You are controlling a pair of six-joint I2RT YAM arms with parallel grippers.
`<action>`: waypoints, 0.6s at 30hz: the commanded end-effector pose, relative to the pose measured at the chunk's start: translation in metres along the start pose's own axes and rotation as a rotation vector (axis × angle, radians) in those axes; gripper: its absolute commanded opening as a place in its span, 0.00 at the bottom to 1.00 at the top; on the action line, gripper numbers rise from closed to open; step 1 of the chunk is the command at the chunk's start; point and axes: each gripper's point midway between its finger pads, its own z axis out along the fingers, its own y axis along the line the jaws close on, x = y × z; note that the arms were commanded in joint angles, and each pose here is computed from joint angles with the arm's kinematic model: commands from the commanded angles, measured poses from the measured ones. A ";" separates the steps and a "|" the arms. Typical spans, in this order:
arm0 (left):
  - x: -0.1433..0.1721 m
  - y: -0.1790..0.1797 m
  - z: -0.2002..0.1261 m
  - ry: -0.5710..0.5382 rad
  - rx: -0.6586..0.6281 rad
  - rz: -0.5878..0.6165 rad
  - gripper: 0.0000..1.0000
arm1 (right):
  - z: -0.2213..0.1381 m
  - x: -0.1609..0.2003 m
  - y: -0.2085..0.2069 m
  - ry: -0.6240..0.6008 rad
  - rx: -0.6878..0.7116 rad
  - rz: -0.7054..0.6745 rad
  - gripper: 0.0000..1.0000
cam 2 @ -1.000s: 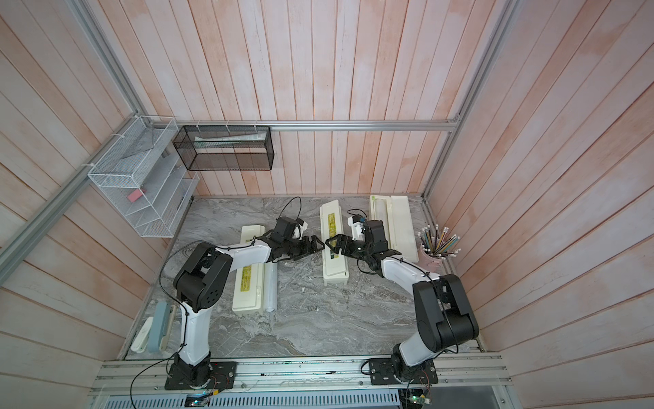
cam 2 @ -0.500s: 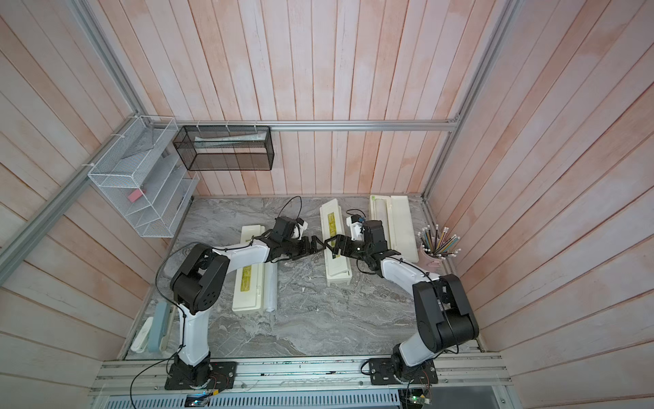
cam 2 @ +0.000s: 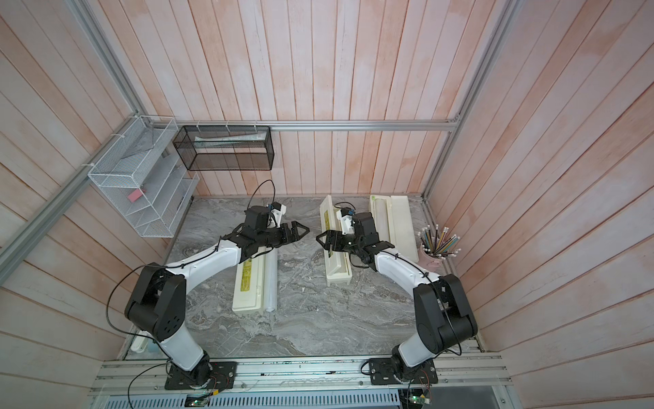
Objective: Put plastic wrap rolls into dispensers
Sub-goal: Open the lid of the plastic wrap cutting box.
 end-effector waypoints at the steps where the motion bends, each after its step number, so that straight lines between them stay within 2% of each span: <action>1: 0.007 0.026 -0.017 0.005 -0.111 0.012 1.00 | 0.009 0.004 -0.003 0.032 0.059 -0.036 0.83; 13: 0.020 0.073 -0.079 -0.018 -0.301 -0.018 1.00 | 0.024 0.013 0.021 0.088 0.096 -0.164 0.84; 18: 0.028 0.098 -0.107 -0.004 -0.484 0.023 1.00 | 0.021 0.011 0.014 0.067 0.168 -0.183 0.84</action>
